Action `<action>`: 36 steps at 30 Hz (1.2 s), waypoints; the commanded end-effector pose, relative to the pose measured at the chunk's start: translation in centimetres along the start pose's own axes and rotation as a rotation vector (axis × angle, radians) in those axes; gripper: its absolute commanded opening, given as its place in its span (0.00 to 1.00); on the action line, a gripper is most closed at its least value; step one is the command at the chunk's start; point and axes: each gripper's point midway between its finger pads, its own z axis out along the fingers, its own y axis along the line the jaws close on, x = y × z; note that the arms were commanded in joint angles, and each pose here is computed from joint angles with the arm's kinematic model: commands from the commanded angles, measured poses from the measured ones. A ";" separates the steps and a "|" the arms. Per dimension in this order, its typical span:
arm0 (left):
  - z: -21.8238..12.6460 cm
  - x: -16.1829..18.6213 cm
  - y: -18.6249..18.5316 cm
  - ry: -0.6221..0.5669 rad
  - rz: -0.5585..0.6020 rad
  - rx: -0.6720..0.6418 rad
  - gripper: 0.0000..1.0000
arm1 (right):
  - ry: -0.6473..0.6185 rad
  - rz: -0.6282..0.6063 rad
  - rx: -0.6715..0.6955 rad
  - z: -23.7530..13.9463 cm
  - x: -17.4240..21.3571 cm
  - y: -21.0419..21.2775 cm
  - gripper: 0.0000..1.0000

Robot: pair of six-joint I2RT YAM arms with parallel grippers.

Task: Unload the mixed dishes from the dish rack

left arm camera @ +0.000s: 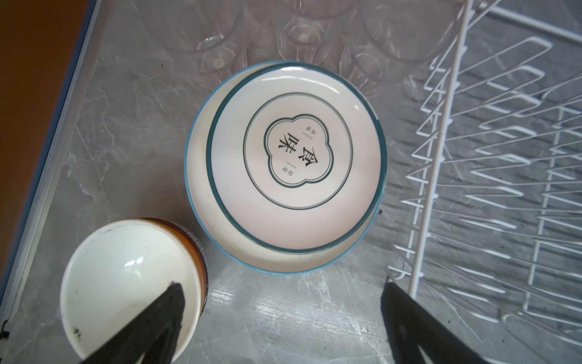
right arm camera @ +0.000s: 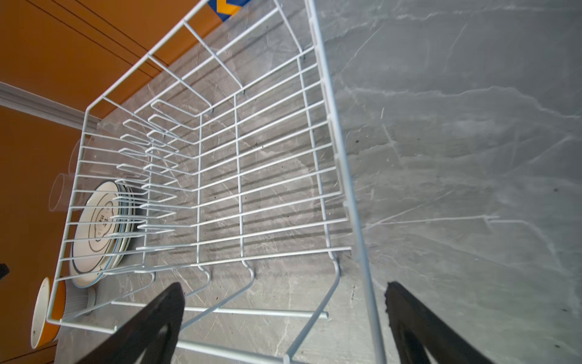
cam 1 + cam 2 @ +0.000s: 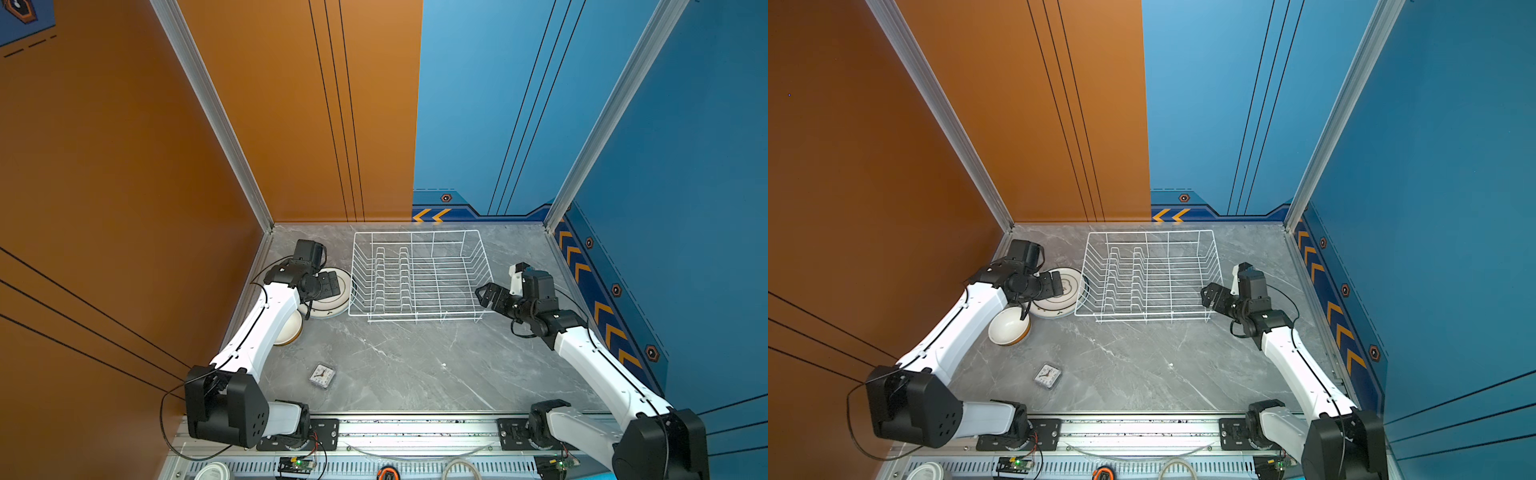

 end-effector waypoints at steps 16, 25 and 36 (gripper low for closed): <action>2.1 -4.7 2.1 -0.715 0.078 -0.032 0.98 | -0.682 -0.125 0.455 -1.3 -10.1 -10.2 1.00; 4.8 -3.6 3.2 -0.716 0.128 -0.051 0.98 | -0.656 -0.193 0.579 -0.7 -8.4 -12.7 1.00; 8.6 -2.0 4.5 -0.642 0.130 -0.070 0.98 | -0.600 -0.190 0.643 2.1 -6.7 -15.3 1.00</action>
